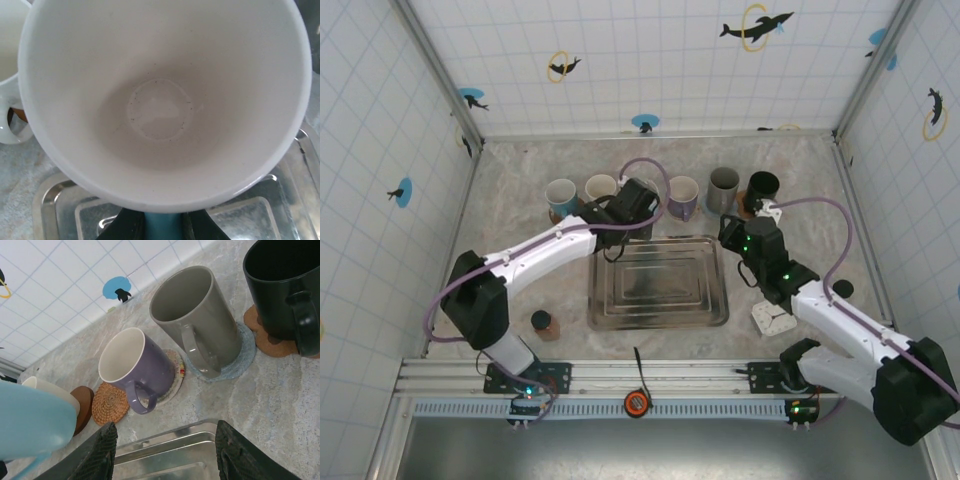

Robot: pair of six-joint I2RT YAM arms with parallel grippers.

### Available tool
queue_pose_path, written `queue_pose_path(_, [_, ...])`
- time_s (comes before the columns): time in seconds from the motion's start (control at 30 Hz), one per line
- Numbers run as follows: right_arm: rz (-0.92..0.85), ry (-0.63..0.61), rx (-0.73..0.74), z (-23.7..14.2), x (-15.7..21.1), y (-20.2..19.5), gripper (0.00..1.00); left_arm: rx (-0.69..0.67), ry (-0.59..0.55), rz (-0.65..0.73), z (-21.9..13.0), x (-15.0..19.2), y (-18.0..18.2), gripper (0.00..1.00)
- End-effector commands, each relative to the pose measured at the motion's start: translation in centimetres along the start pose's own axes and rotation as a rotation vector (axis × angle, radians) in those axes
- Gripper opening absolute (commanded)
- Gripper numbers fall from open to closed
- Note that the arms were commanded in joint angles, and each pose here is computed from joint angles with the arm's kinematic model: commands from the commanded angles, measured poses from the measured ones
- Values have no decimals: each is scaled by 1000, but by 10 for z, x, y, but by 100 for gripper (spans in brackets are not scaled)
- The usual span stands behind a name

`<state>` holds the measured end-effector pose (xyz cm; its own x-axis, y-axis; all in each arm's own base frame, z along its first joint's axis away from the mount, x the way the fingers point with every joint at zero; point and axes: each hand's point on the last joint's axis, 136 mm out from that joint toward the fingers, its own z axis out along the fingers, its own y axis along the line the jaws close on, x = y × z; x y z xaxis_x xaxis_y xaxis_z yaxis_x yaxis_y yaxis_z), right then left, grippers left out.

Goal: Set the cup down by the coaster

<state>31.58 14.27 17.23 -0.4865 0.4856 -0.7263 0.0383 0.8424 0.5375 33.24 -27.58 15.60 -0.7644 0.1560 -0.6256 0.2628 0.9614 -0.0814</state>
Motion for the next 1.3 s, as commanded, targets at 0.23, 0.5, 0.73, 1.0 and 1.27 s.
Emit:
queue_pose_path(0.23, [3, -40, -34, 4, -20, 16, 54, 31, -94, -11, 11, -47, 1, 0])
queue_pose_path(0.5, [8, -39, -31, 6, -20, 15, 54, 16, -82, -20, 29, -52, 9, 0])
queue_pose_path(0.73, [11, -32, -23, 8, -19, 11, 54, 14, -61, -22, 42, -53, 10, 0])
queue_pose_path(1.0, [11, -24, -17, 11, -17, 8, 54, 16, -35, -32, 54, -48, 12, 0])
queue_pose_path(1.27, [9, -15, -18, 14, -17, 8, 55, 9, -23, -36, 61, -47, 14, 0])
